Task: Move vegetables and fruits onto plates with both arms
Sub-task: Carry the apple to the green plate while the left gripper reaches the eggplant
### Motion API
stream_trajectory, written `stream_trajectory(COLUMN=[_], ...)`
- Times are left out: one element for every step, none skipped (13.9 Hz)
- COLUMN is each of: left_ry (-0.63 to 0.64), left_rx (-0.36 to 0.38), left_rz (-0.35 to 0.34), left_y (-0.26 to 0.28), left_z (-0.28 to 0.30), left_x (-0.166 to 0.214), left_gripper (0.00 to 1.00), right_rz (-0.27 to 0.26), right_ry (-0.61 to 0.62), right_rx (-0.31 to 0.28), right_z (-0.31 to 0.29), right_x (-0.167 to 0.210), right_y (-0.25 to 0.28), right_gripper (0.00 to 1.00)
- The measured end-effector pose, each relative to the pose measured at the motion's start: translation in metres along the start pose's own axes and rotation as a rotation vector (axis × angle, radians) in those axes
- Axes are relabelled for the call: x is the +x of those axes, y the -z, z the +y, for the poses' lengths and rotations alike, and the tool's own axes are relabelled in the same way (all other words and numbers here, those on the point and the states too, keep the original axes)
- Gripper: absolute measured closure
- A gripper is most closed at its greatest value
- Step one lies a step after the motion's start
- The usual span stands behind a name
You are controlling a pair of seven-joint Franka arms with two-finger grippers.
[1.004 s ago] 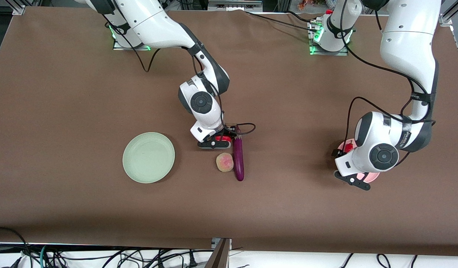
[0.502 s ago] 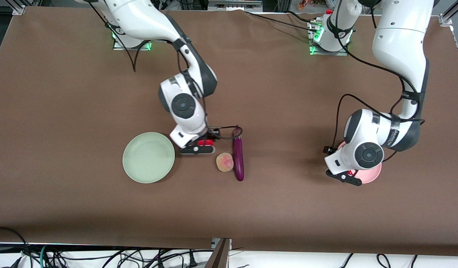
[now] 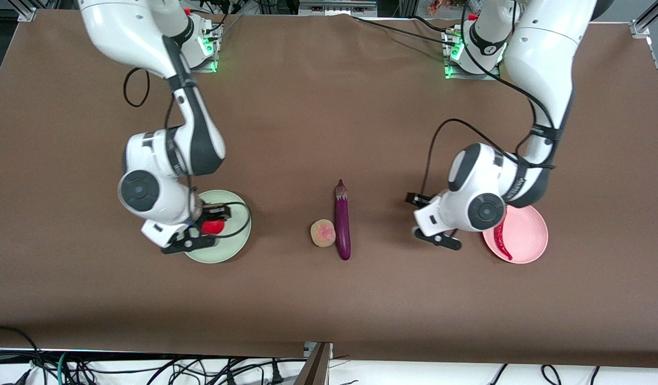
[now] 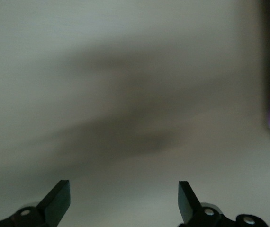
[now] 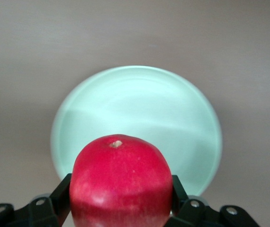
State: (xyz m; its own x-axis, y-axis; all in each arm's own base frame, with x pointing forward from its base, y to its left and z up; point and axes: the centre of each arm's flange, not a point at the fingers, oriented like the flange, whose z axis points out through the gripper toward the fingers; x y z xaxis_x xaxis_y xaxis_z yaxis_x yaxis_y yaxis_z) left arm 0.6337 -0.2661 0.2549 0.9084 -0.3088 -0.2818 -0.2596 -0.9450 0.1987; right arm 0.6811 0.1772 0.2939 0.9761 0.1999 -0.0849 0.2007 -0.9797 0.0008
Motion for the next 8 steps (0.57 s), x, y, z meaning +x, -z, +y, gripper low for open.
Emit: stream_trajectory(left_ry=[0.008, 0.026, 0.038, 0.049, 0.071, 0.094, 0.106, 0.109], left_rx=[-0.001, 0.001, -0.003, -0.012, -0.025, -0.036, -0.046, -0.056], left_rz=[0.014, 0.050, 0.109, 0.181, 0.245, 0.284, 0.314, 0.347], left_y=[-0.004, -0.005, -0.005, -0.004, -0.005, -0.011, -0.021, -0.033], left_z=[0.025, 0.045, 0.060, 0.074, 0.087, 0.098, 0.110, 0.120], left_x=[0.001, 0.003, 0.008, 0.014, 0.020, 0.023, 0.026, 0.030], left_gripper=[0.00, 0.00, 0.00, 0.00, 0.00, 0.00, 0.00, 0.00], right_rz=[-0.002, -0.001, 0.003, 0.009, 0.014, 0.014, 0.012, 0.010], right_ry=[0.001, -0.001, 0.000, -0.001, -0.004, -0.011, -0.018, -0.023], right_rx=[0.004, 0.015, 0.027, 0.030, 0.030, 0.033, 0.039, 0.042], right_z=[0.017, 0.027, 0.031, 0.031, 0.031, 0.032, 0.032, 0.033], right_x=[0.001, 0.001, 0.000, -0.001, -0.001, -0.001, -0.002, -0.002], right_y=[-0.010, -0.021, -0.031, -0.042, -0.052, -0.062, -0.068, -0.072], right_gripper=[0.17, 0.17, 0.17, 0.17, 0.17, 0.17, 0.17, 0.15])
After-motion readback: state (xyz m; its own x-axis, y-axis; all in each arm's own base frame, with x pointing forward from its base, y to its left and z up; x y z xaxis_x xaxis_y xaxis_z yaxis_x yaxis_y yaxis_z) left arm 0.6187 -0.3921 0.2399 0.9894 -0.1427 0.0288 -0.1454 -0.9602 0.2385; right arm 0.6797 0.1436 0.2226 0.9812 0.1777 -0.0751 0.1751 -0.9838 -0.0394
